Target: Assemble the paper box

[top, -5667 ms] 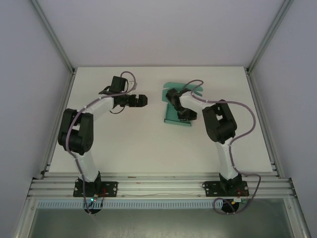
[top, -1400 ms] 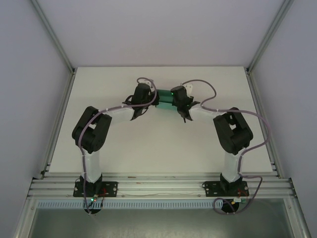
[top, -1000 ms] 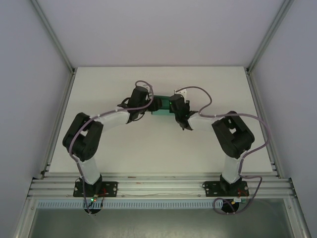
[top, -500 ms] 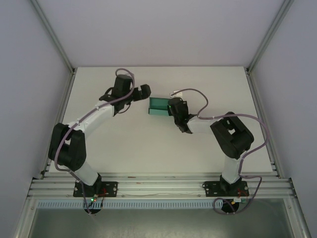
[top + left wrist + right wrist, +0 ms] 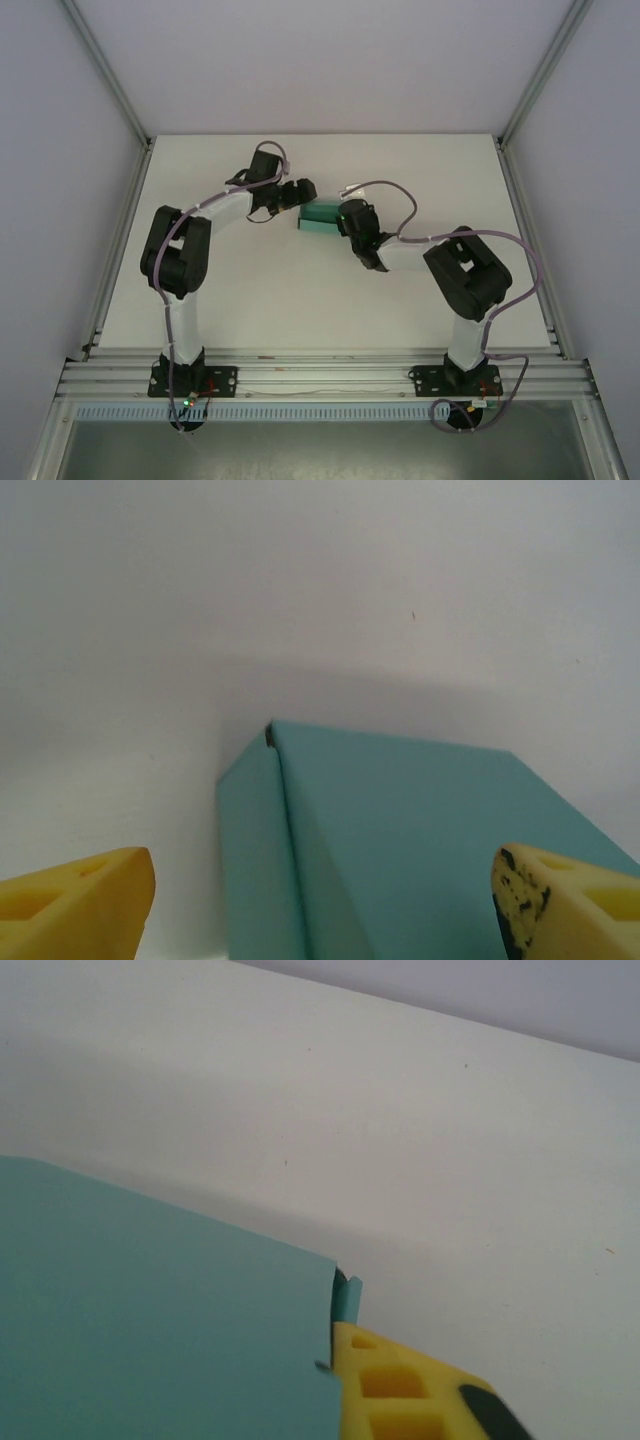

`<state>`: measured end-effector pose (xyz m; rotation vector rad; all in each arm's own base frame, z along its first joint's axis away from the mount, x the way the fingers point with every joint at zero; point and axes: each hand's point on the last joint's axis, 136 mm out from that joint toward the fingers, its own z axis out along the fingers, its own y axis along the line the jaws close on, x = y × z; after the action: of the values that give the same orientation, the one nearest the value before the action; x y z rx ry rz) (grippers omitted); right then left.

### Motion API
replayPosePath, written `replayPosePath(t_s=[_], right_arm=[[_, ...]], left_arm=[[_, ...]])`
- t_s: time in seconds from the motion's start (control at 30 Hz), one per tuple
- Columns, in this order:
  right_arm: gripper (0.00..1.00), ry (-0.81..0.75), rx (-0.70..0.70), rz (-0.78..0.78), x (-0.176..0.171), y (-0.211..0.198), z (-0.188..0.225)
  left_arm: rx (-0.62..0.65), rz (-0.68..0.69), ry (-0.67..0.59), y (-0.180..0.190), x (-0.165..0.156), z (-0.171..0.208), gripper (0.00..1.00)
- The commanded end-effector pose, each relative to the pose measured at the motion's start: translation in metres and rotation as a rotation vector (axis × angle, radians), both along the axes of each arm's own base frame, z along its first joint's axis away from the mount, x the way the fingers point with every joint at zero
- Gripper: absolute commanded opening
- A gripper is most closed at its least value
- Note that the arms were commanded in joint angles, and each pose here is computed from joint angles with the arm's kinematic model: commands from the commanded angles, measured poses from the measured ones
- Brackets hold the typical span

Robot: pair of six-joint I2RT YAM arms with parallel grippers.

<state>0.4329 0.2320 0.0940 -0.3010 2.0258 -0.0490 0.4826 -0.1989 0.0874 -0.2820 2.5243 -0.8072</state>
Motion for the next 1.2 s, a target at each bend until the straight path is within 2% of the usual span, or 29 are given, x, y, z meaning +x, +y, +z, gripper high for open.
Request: replayPosePath(t_s=[0.0, 0.17, 0.43, 0.57, 0.7, 0.87, 0.93, 1.03, 1.1, 1.17], right_arm=[[0.19, 0.107, -0.069, 0.087, -0.024, 0.002, -0.027], [0.37, 0.134, -0.056, 0.150, -0.040, 0.004, -0.025], [0.62, 0.147, -0.123, 0.206, -0.065, -0.011, -0.008], [0.72, 0.150, -0.057, 0.246, -0.075, -0.011, 0.004], [0.82, 0.167, 0.087, 0.162, -0.065, -0.016, 0.026], [0.95, 0.255, 0.295, -0.012, -0.036, -0.036, 0.041], [0.97, 0.358, 0.423, -0.083, -0.025, -0.045, 0.034], [1.00, 0.504, 0.622, -0.053, -0.012, -0.039, 0.024], [1.00, 0.534, 0.695, -0.025, -0.004, -0.034, 0.022], [1.00, 0.565, 0.710, -0.057, 0.004, -0.036, 0.016]], left_arm=[[-0.035, 0.001, 0.064, -0.002, -0.013, -0.017, 0.82], [-0.031, 0.002, 0.103, -0.001, -0.020, -0.039, 0.73], [-0.013, -0.026, 0.126, -0.001, -0.020, -0.060, 0.68], [0.003, -0.022, 0.125, 0.001, -0.018, -0.064, 0.66], [-0.011, -0.029, 0.119, -0.002, -0.014, -0.066, 0.63], [-0.015, -0.059, 0.130, -0.001, -0.014, -0.074, 0.46], [-0.064, -0.064, 0.140, 0.000, -0.015, -0.076, 0.43], [-0.141, -0.048, 0.141, 0.002, -0.014, -0.078, 0.38], [-0.185, -0.046, 0.140, 0.004, -0.014, -0.078, 0.28], [-0.236, -0.045, 0.138, 0.005, -0.015, -0.078, 0.20]])
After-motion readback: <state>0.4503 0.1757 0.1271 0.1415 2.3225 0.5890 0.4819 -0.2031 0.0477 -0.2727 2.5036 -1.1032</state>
